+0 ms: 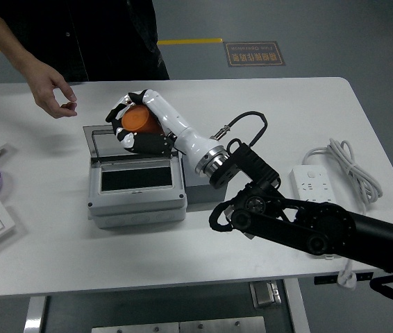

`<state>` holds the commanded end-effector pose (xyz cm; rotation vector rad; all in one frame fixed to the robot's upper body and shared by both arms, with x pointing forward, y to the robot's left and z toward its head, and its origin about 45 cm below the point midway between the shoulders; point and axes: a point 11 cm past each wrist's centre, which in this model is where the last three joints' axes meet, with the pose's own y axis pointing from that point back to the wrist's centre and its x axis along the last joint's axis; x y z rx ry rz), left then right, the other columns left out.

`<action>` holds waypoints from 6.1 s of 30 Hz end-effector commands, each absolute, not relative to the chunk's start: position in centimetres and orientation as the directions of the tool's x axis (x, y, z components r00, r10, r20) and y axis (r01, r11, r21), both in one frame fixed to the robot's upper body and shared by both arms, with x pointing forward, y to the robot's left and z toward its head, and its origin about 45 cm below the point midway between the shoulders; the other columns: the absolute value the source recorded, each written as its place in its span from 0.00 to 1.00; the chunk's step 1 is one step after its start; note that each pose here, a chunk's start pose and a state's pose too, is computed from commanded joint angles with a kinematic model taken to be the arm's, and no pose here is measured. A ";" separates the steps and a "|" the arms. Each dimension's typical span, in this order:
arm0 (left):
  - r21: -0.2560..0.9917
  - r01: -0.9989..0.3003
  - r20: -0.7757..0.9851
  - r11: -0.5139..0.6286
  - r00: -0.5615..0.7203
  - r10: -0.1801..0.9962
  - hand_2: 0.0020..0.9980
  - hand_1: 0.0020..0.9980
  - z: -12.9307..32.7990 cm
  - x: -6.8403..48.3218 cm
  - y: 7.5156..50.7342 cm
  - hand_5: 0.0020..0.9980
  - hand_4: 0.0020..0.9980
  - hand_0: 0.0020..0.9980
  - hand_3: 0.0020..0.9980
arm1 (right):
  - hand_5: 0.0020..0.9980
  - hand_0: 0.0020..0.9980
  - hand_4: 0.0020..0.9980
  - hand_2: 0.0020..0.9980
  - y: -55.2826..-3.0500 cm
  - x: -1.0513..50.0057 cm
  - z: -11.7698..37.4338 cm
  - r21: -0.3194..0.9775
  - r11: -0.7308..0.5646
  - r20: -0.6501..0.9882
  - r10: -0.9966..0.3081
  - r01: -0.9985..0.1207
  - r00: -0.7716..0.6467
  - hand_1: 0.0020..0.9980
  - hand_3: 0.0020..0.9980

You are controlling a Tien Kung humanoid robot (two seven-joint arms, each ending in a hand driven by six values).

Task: Pick up the cylinder from the cube,place it in the box,flap close box

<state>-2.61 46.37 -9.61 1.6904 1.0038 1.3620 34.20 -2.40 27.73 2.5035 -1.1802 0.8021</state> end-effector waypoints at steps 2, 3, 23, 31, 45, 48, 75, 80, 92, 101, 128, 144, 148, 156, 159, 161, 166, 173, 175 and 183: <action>0.896 0.127 0.409 -0.425 0.133 0.903 0.55 0.58 -9.6 -2.7 46.3 0.26 0.71 0.60 0.63 | 0.00 0.22 0.00 0.37 -1.7 33.8 27.1 0.056 -0.651 0.652 -0.550 -0.757 0.522 0.29 0.31; 0.896 0.128 0.409 -0.425 0.133 0.903 0.55 0.58 -9.7 -2.7 46.3 0.26 0.71 0.60 0.63 | 0.00 0.17 0.00 0.37 -1.4 33.5 26.7 0.089 -0.655 0.690 -0.503 -0.750 0.521 0.26 0.33; 0.895 0.126 0.411 -0.429 0.142 0.900 0.55 0.58 -9.5 -2.6 46.5 0.26 0.71 0.60 0.62 | 0.00 0.36 0.07 0.52 -0.6 33.4 21.4 0.322 -0.550 0.929 0.027 -0.771 0.369 0.43 0.55; 0.896 0.121 0.410 -0.428 0.144 0.900 0.55 0.58 -9.6 -2.3 46.5 0.26 0.71 0.60 0.62 | 0.25 0.71 0.36 0.70 -0.3 34.0 21.4 0.267 -0.569 0.936 -0.041 -0.778 0.351 0.67 0.69; 0.897 0.103 0.413 -0.429 0.141 0.900 0.55 0.58 -9.5 -1.6 46.6 0.26 0.71 0.60 0.62 | 0.48 0.89 0.88 0.79 -0.1 34.2 21.1 0.183 -0.617 0.941 -0.116 -0.766 0.318 0.78 0.84; 0.898 0.101 0.414 -0.429 0.141 0.899 0.55 0.58 -9.5 -1.5 46.6 0.26 0.71 0.60 0.62 | 0.48 0.89 0.88 0.79 -0.1 34.2 20.9 0.187 -0.619 0.937 -0.119 -0.763 0.327 0.78 0.84; 0.896 0.090 0.422 -0.436 0.135 0.896 0.55 0.58 -9.4 -1.0 46.8 0.26 0.70 0.59 0.62 | 0.40 0.68 0.72 0.68 -3.6 35.5 28.3 0.145 -0.632 0.594 -0.560 -0.761 0.578 0.65 0.69; 0.895 0.087 0.425 -0.438 0.137 0.895 0.55 0.58 -9.3 -0.8 47.0 0.26 0.70 0.59 0.62 | 0.40 0.68 0.72 0.68 -4.5 38.2 29.2 0.141 -0.591 0.610 -0.580 -0.794 0.541 0.65 0.69; 0.894 0.083 0.427 -0.440 0.138 0.894 0.55 0.58 -9.3 -0.6 47.2 0.26 0.70 0.59 0.62 | 0.41 0.69 0.71 0.68 -6.7 42.4 27.0 0.201 -0.489 0.618 -0.609 -0.849 0.497 0.64 0.68; 0.896 0.075 0.426 -0.439 0.137 0.894 0.55 0.58 -9.3 -0.1 47.1 0.26 0.70 0.59 0.62 | 0.40 0.70 0.70 0.68 -7.0 41.7 24.4 0.250 -0.482 0.619 -0.587 -0.840 0.521 0.65 0.68; 0.901 0.076 0.417 -0.428 0.127 0.900 0.55 0.58 -9.5 -0.2 46.7 0.26 0.70 0.59 0.62 | 0.41 0.68 0.70 0.68 -4.4 33.0 21.7 0.298 -0.650 0.519 -0.504 -0.699 0.690 0.65 0.68; 0.899 0.109 0.411 -0.425 0.125 0.903 0.55 0.58 -9.6 -1.9 46.5 0.25 0.69 0.59 0.62 | 0.40 0.67 0.69 0.68 -11.0 34.7 28.3 0.058 -0.552 0.486 -0.712 -0.832 0.507 0.65 0.68; 0.899 0.116 0.408 -0.423 0.132 0.903 0.55 0.58 -9.6 -2.2 46.4 0.25 0.69 0.59 0.62 | 0.40 0.68 0.68 0.68 -14.1 35.8 28.7 0.011 -0.467 0.437 -0.793 -0.884 0.424 0.65 0.67; 0.894 0.135 0.411 -0.428 0.136 0.902 0.55 0.58 -9.4 -3.4 46.8 0.25 0.69 0.59 0.62 | 0.39 0.67 0.67 0.67 -19.3 37.2 27.1 0.009 -0.316 0.292 -0.907 -0.949 0.305 0.64 0.67; 0.895 0.146 0.404 -0.421 0.134 0.905 0.55 0.58 -9.5 -4.0 46.5 0.25 0.70 0.59 0.62 | 0.39 0.69 0.67 0.67 -20.7 37.2 26.4 0.017 -0.285 0.235 -0.931 -0.959 0.280 0.65 0.67; 0.897 0.153 0.397 -0.415 0.135 0.908 0.55 0.58 -9.6 -4.4 46.2 0.25 0.70 0.59 0.62 | 0.39 0.69 0.67 0.67 -21.5 37.3 26.2 0.012 -0.265 0.200 -0.944 -0.964 0.262 0.65 0.67; 0.898 0.158 0.392 -0.411 0.136 0.910 0.55 0.58 -9.7 -4.6 46.0 0.25 0.70 0.59 0.62 | 0.38 0.69 0.68 0.67 -22.9 37.3 26.3 -0.014 -0.226 0.160 -0.962 -0.974 0.220 0.65 0.67; 0.895 0.154 0.401 -0.419 0.134 0.906 0.55 0.58 -9.5 -4.4 46.5 0.25 0.70 0.59 0.62 | 0.35 0.71 0.71 0.68 -24.5 37.3 26.3 -0.027 -0.178 0.142 -0.975 -0.984 0.173 0.67 0.69; 0.895 0.154 0.401 -0.419 0.134 0.906 0.55 0.58 -9.5 -4.4 46.6 0.25 0.70 0.59 0.62 | 0.35 0.71 0.71 0.68 -24.8 37.3 26.1 -0.025 -0.167 0.135 -0.977 -0.986 0.162 0.67 0.69; 0.895 0.146 0.404 -0.422 0.138 0.904 0.55 0.58 -9.4 -4.1 46.7 0.25 0.70 0.59 0.62 | 0.32 0.73 0.72 0.71 -25.6 37.5 25.3 -0.011 -0.128 0.055 -0.990 -0.992 0.127 0.68 0.71</action>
